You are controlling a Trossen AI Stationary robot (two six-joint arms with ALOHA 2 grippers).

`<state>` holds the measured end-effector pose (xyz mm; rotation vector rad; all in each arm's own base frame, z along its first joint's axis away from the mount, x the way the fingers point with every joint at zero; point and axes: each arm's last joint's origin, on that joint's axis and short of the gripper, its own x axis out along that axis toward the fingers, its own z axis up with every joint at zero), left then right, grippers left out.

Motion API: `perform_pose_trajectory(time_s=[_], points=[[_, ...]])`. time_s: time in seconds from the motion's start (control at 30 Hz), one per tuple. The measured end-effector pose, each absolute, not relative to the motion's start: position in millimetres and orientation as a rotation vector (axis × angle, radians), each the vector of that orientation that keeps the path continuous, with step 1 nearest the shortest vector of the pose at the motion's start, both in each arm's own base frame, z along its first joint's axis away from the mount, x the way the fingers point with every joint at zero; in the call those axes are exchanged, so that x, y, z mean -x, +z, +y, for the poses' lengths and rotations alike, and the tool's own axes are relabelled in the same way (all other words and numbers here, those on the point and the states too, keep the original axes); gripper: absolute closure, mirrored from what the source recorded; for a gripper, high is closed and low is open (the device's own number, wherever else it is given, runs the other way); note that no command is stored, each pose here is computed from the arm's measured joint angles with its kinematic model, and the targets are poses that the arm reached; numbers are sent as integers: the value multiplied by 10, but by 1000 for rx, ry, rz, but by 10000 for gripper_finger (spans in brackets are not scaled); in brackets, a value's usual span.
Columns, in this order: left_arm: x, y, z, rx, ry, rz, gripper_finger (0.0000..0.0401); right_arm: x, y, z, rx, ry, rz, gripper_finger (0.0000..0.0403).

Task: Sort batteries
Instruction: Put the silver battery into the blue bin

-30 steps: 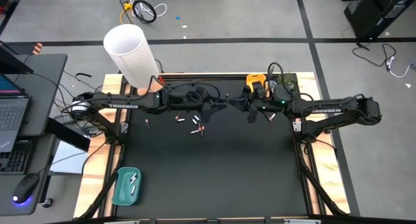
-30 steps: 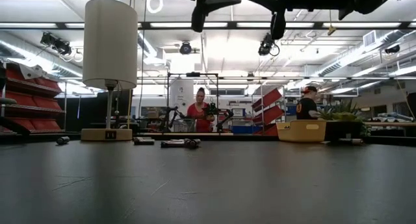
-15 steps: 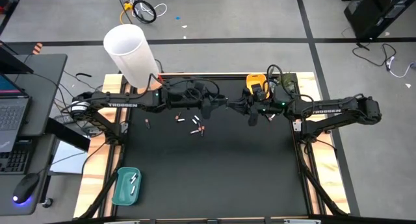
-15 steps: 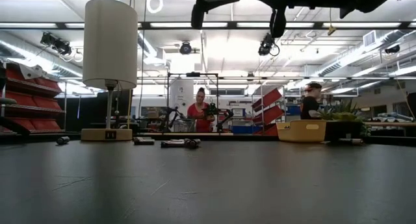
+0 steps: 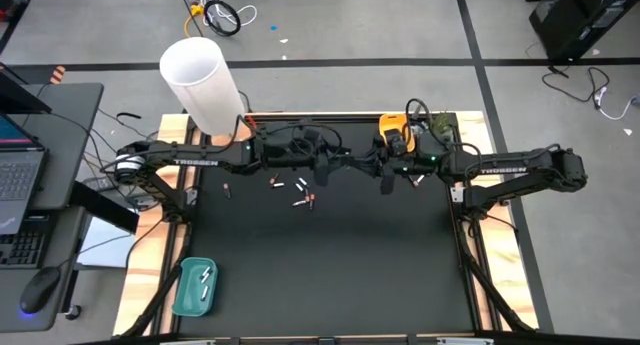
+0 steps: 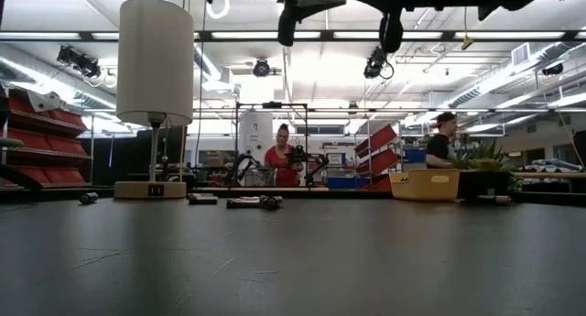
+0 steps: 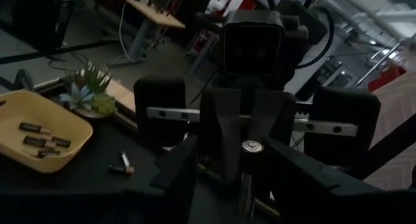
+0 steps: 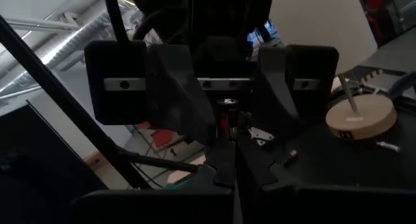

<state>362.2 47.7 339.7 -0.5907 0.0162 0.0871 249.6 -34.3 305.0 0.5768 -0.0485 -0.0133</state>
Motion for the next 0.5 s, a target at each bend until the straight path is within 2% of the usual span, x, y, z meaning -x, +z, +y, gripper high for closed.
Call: perform_pose_trajectory(time_s=[0.2, 0.3, 0.4, 0.5], points=[[-3646, 3391, 484, 594, 98, 1, 240, -2501, 3077, -344, -574, -13, -48, 403], [-3646, 3389, 484, 587, 104, 1, 280, -2501, 3074, -343, -574, -13, -46, 403], [-3646, 3390, 483, 575, 105, 2, 350, -2503, 3071, -344, -575, -14, -43, 403], [-3646, 3388, 483, 564, 118, 1, 357, -2503, 3072, -341, -575, -4, -41, 403]])
